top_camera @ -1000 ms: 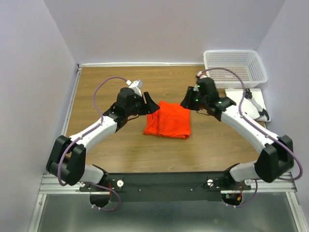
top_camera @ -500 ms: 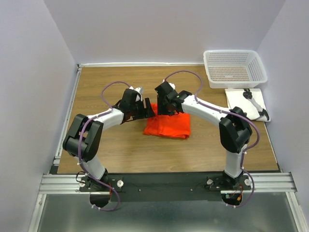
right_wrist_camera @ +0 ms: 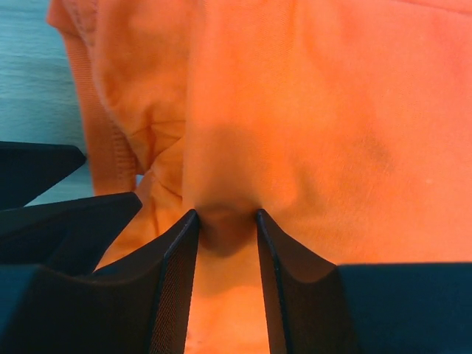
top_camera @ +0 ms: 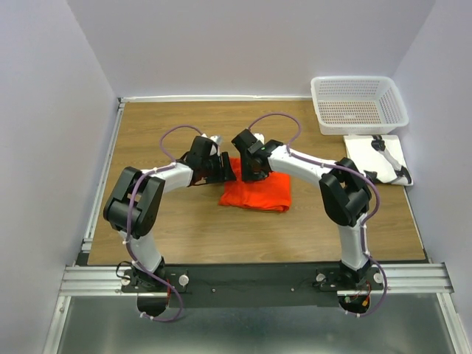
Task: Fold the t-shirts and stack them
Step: Fold the tshirt
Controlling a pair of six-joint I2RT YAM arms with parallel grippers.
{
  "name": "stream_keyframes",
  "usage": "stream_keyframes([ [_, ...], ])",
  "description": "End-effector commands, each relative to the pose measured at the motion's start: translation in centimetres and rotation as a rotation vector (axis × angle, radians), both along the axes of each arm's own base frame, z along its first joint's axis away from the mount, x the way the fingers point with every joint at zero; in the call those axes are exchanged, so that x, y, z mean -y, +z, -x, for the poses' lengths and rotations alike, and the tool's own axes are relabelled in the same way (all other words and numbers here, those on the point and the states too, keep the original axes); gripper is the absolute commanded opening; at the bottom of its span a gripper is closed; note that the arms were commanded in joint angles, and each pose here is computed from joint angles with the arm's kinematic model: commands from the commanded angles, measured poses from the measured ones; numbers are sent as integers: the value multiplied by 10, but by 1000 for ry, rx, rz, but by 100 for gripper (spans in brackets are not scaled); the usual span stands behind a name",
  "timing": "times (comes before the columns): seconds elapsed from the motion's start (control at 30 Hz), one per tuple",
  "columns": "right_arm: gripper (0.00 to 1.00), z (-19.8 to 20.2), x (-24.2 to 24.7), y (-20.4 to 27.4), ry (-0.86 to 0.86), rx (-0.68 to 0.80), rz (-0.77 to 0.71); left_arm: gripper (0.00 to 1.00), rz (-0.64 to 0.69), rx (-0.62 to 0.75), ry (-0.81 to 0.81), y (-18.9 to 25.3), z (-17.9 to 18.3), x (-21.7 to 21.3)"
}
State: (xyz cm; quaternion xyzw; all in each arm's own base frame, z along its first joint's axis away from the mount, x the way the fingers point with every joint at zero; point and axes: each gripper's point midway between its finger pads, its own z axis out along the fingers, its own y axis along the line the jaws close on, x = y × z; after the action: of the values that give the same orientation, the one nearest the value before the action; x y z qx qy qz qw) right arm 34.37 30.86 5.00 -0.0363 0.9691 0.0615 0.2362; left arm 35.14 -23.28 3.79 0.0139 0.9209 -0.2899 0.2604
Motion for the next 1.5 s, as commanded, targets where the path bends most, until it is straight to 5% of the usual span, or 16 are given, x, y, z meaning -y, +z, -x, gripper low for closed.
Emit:
stream_keyframes([
  [0.0,43,0,2,-8,-20,-5,44,62,-30,-63,-27,-21,11,3],
  [0.13,33,-1,2,-10,-17,-4,49,51,-32,-89,-22,-28,17,3],
  [0.3,9,-2,4,-2,-10,13,46,31,-41,-111,-13,-36,23,3],
  [0.4,4,-2,4,2,-7,18,41,27,-42,-120,-17,-39,26,6],
  [0.63,1,-3,3,18,9,46,26,0,-49,-130,-14,-44,28,7],
  [1.47,1,-1,-32,71,76,101,-88,0,-30,-136,-27,-43,32,13],
])
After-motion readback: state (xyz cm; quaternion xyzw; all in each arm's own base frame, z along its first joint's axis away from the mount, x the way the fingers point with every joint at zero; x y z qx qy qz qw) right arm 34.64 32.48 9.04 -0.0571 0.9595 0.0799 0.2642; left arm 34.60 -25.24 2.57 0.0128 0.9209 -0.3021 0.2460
